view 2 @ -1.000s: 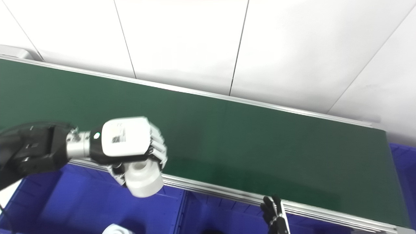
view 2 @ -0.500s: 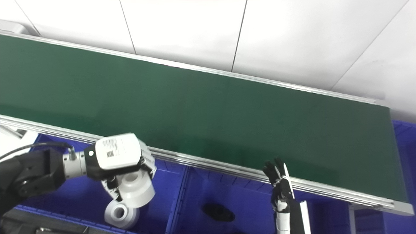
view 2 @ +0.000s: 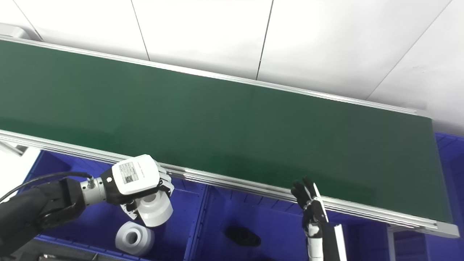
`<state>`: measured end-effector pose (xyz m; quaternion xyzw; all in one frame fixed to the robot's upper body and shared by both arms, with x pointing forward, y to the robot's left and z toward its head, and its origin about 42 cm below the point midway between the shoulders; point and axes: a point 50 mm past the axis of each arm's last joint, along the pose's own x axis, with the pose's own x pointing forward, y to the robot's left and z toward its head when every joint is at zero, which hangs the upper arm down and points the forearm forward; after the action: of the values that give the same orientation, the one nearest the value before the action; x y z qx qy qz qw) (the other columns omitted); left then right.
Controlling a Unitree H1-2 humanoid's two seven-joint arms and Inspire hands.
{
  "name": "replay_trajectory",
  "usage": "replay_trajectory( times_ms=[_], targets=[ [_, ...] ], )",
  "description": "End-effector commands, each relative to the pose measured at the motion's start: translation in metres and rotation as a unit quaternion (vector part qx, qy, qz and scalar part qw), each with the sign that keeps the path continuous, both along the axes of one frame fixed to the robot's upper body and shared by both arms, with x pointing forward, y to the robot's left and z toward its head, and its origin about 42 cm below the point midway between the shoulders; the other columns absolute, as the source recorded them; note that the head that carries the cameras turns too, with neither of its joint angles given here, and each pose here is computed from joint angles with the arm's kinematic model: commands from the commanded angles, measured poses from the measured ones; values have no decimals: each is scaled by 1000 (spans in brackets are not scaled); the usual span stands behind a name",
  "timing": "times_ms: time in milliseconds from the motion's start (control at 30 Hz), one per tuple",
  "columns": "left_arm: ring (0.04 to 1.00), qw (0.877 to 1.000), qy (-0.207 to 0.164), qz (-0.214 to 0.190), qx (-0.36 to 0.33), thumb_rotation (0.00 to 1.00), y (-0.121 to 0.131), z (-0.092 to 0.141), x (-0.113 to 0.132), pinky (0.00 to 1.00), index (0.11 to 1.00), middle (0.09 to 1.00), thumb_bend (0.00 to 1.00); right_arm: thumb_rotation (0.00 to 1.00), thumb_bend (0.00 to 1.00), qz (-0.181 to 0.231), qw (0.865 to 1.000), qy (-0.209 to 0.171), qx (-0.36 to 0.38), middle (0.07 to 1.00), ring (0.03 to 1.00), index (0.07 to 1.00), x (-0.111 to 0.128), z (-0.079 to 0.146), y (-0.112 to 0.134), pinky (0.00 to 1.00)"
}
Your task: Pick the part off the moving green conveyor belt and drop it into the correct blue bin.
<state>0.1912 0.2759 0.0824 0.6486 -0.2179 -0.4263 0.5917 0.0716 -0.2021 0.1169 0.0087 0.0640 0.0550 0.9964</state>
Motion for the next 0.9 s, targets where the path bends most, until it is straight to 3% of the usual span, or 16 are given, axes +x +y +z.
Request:
replay_trajectory(
  times_ms=[0, 67, 200, 300, 500, 633, 733, 867],
  targets=[
    [585, 999, -31, -2, -18, 301, 1, 10, 4, 506, 621, 622, 864, 984, 830, -1, 1000, -13, 5, 907, 908, 950, -1, 4, 0, 957],
    [620, 999, -35, -3, -23, 408, 0, 11, 4, 534, 648, 657, 869, 989, 827, -2, 1000, -12, 4, 906, 907, 953, 0, 2, -1, 939],
    [637, 998, -38, -22, -43, 506, -2, 23, 1, 545, 656, 678, 829, 992, 831, -4, 1000, -15, 3, 904, 905, 953, 0, 7, -1, 927],
    [618, 995, -40, -36, -79, 504, -7, 33, -4, 522, 627, 670, 835, 990, 816, -6, 1000, -22, 7, 905, 909, 953, 0, 12, -1, 983],
    [570, 977, -56, -92, -185, 465, -32, 69, -28, 481, 610, 637, 684, 995, 839, -4, 1000, -19, 0, 909, 909, 949, -3, 11, -1, 980],
    [550, 946, -61, -101, -301, 469, -56, 106, -57, 465, 580, 620, 629, 994, 846, -2, 1000, -18, 0, 913, 911, 951, -2, 11, -1, 983],
    [554, 924, -37, -85, -372, 443, -69, 129, -79, 452, 573, 618, 621, 995, 847, 0, 1000, -18, -5, 911, 905, 946, -2, 10, -1, 966],
    [560, 861, 33, 21, -507, 421, -88, 148, -106, 463, 580, 617, 594, 993, 852, -2, 1000, -16, -1, 915, 906, 945, -1, 7, 2, 972]
  ],
)
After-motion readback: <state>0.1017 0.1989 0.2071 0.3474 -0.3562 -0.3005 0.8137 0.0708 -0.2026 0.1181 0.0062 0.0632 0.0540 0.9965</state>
